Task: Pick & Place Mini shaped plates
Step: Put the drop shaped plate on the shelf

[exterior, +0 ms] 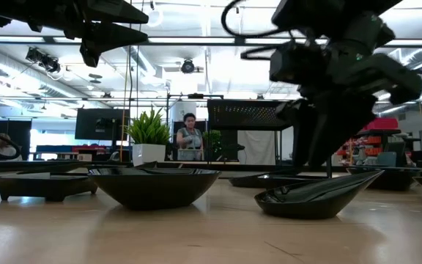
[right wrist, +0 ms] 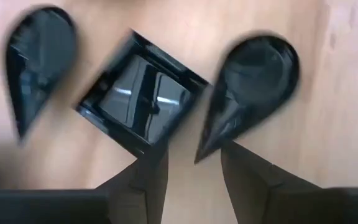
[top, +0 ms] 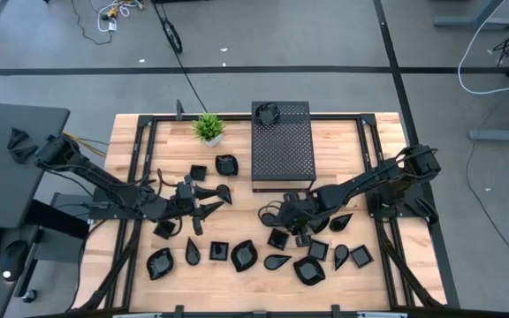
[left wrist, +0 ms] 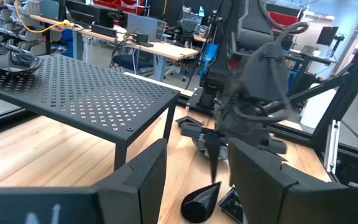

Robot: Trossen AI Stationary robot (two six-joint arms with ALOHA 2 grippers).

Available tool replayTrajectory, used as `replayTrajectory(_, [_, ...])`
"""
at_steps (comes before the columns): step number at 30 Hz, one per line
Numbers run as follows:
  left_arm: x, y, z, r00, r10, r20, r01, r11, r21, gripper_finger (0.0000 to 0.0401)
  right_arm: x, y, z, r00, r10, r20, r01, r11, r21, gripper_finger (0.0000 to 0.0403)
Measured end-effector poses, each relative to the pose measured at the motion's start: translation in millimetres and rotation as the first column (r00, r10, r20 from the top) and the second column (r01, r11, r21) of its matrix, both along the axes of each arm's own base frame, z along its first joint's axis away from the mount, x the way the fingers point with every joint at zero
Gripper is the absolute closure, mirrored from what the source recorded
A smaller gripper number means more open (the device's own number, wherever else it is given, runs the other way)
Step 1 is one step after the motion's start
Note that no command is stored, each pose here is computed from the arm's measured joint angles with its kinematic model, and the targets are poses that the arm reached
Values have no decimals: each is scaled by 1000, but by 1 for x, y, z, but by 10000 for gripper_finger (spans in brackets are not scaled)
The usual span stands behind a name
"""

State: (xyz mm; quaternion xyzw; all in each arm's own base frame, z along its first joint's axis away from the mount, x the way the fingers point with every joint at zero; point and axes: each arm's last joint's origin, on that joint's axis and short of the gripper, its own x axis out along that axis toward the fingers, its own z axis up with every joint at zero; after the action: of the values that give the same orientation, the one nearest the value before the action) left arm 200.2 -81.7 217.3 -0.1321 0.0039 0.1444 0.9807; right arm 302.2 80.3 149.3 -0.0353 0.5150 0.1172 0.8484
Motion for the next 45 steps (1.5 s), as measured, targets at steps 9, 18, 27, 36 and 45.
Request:
replayTrajectory(9, [0,0,0,1000,0,0,0,1000,0,224,1,25,4,978,181,104,-171,981,-91,252])
replayTrajectory(18, [0,0,0,1000,0,2,0,1000,-1,224,-11,41,8,895,446,34,-384,805,-452,239])
replayTrajectory(27, [0,0,-1,1000,0,-4,0,1000,-3,224,-20,36,-10,857,516,11,-423,715,-557,201])
replayTrajectory(36, [0,0,0,1000,1,-3,-1,1000,-3,224,-27,34,-22,834,550,43,-401,658,-637,227])
replayTrajectory(45, [0,0,0,1000,1,-2,-1,1000,-4,224,-30,32,-27,836,540,92,-360,668,-652,278])
